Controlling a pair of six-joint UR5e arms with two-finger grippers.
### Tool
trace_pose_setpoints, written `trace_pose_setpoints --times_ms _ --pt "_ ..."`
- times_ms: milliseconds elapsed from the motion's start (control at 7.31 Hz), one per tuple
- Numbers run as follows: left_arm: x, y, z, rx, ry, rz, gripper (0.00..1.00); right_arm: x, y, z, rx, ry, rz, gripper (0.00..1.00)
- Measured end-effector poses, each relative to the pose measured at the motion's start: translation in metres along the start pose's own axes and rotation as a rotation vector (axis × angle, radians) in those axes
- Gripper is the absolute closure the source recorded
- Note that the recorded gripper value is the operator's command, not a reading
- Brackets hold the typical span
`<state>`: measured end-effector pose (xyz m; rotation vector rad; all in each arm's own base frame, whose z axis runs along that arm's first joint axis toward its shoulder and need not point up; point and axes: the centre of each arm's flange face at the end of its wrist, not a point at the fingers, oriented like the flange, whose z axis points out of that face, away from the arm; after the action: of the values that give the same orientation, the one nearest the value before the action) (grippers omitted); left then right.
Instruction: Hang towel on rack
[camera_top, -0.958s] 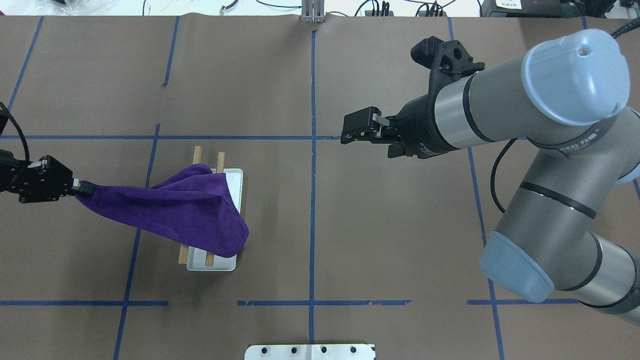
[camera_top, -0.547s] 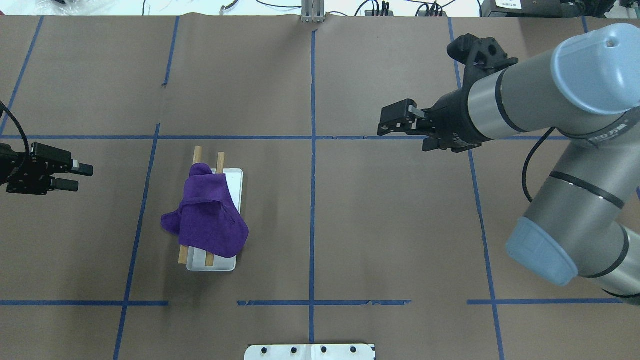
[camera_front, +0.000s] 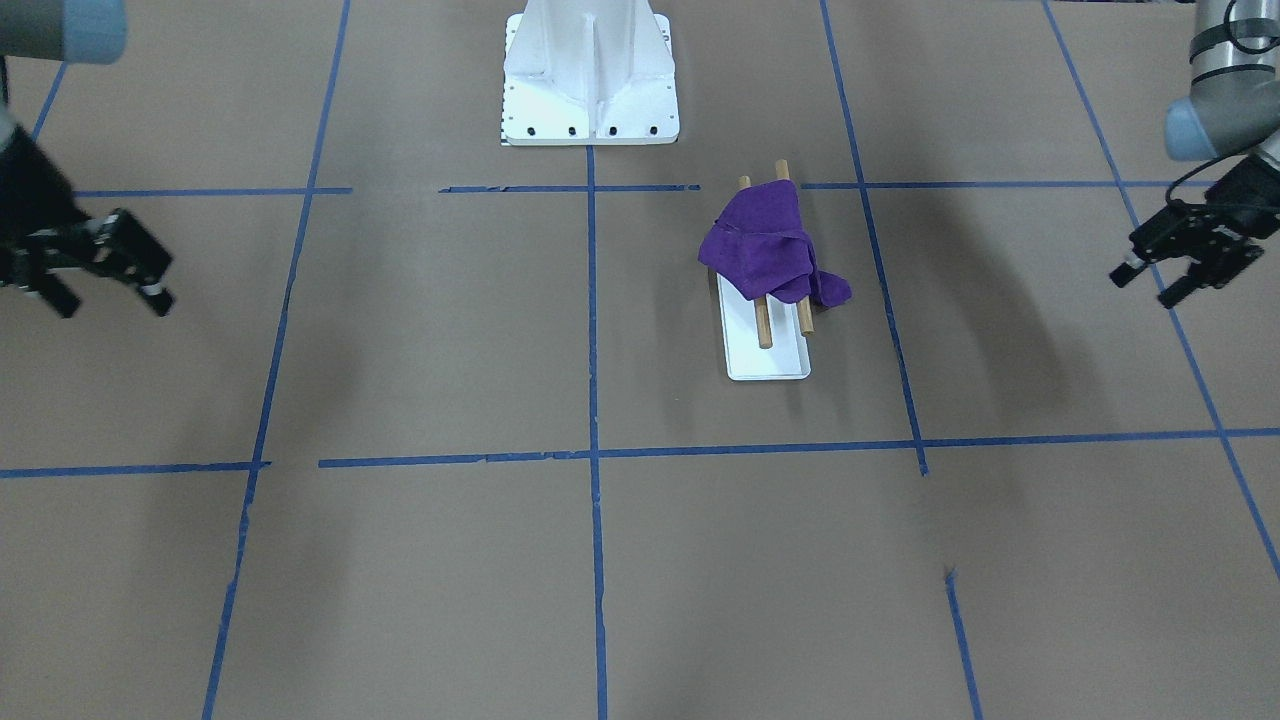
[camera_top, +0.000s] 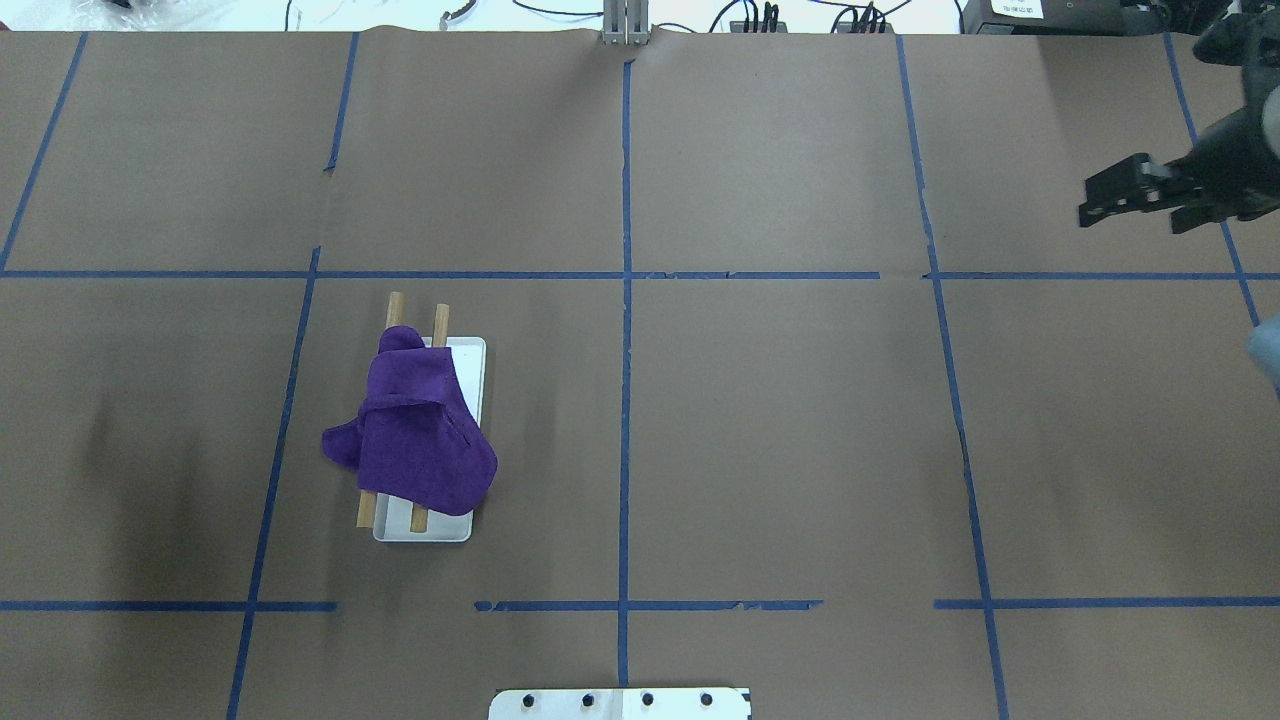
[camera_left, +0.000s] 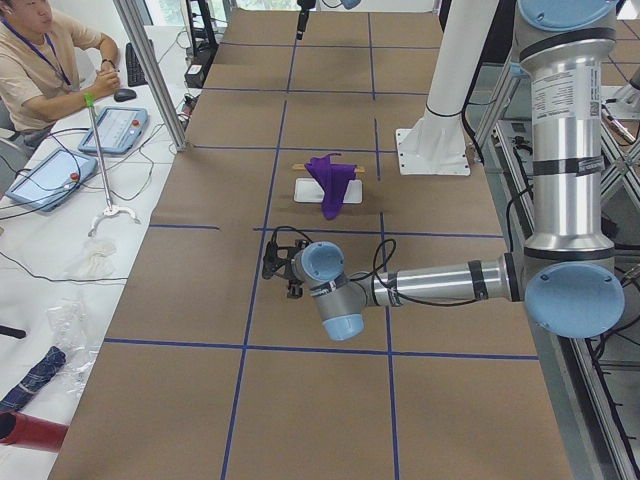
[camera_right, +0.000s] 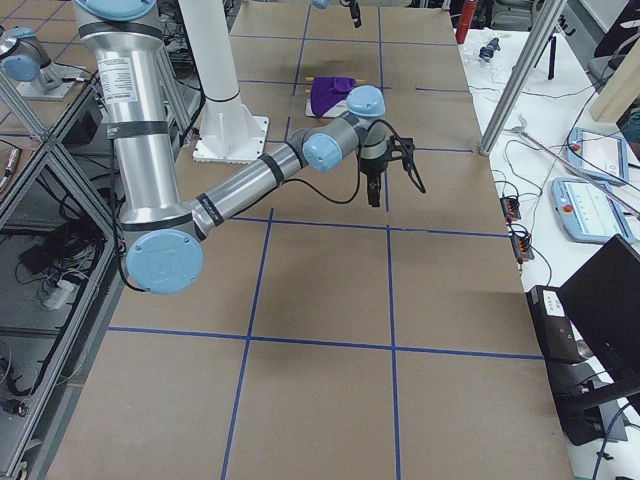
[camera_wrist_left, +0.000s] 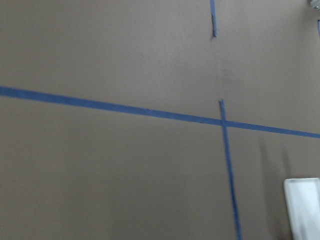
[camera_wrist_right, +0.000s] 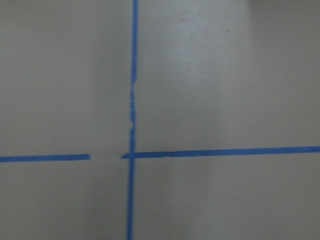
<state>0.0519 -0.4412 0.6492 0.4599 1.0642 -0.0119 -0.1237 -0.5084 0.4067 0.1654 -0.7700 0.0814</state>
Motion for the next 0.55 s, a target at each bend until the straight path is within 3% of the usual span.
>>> trace_pose_setpoints --times_ms 137,274,547 --pt "-0.042 -0.01 -0.021 -0.02 -0.117 0.107 0.0 0.06 -0.011 -0.004 -0.055 0.049 -0.059 0.0" --pt "-0.073 -0.029 -0.039 -0.078 -0.203 0.16 0.0 0.113 -0.018 -0.005 -0.11 0.049 -0.091 0.0" --pt "-0.089 -0.078 -0.066 -0.213 -0.265 0.091 0.0 0.206 -0.021 0.016 -0.201 -0.01 -0.1 0.0"
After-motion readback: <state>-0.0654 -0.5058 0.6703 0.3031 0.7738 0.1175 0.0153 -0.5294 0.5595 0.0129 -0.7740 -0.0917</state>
